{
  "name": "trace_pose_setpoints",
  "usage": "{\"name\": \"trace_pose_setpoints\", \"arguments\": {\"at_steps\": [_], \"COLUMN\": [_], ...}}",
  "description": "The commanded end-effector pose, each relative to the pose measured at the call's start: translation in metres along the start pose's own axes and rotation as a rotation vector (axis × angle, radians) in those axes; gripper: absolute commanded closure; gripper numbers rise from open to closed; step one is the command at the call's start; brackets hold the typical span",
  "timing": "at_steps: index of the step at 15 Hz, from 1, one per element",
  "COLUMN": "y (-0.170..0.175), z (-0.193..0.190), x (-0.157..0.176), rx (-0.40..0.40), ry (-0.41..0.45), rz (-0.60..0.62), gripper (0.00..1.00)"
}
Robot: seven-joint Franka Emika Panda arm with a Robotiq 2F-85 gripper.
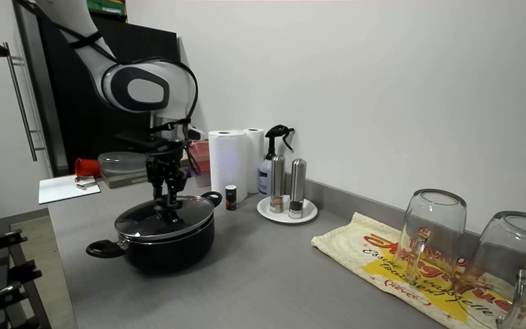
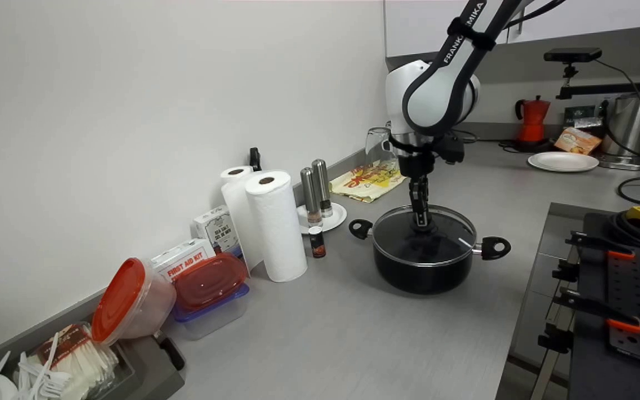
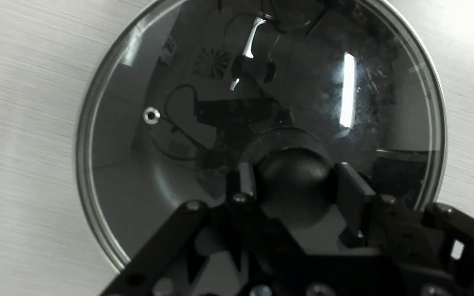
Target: Put the lid on the black pot
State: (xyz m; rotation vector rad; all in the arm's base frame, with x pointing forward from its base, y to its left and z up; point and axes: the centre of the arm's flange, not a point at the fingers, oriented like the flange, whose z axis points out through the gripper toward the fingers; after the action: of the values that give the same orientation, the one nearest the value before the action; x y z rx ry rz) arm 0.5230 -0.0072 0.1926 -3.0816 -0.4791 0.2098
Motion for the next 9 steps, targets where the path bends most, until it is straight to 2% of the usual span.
{"name": "trace_pose_setpoints", "arguments": {"at_steps": [1, 9], "y": [0.0022, 0.0005], "z": [-0.0019, 0.0067], "x": [0.0027, 0.0066], "rx": [0.016, 0.025], "ry": [0.025, 0.056], "rz": [-0.014, -0.047], "gripper": [0.75, 0.75]}}
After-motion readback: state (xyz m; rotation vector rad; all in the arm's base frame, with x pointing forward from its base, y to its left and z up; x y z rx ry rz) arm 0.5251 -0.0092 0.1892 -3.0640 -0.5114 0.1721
